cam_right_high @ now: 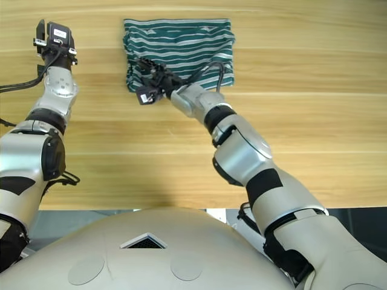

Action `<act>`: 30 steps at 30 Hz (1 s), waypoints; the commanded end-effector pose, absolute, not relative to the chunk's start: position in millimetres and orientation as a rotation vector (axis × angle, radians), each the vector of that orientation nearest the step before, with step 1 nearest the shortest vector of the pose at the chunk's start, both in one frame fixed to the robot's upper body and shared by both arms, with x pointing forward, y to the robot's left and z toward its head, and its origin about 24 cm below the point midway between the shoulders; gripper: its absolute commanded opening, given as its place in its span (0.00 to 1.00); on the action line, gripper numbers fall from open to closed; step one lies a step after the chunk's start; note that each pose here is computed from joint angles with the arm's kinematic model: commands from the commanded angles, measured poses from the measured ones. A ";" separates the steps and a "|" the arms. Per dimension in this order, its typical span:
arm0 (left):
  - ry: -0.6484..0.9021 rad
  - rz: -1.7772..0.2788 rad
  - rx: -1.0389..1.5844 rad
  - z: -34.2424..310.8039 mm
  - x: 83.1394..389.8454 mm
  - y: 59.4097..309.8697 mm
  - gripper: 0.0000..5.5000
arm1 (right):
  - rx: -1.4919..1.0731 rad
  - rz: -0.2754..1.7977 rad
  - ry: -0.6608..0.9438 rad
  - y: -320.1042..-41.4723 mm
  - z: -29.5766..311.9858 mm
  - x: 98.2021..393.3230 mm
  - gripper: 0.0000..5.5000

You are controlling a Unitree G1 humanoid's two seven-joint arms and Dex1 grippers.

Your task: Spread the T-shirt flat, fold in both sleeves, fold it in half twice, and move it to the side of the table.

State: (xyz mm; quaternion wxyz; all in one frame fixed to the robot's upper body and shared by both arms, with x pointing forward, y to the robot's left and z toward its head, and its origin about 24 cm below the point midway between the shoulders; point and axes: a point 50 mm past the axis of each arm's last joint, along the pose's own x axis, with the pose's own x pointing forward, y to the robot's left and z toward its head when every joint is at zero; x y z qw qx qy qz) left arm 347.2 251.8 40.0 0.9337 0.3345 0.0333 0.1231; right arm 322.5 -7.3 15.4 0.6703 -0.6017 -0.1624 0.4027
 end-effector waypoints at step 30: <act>-0.435 -0.689 1.047 31.9 319.1 140.3 0.46 | -0.688 0.521 -0.641 -169.5 109.6 254.0 0.53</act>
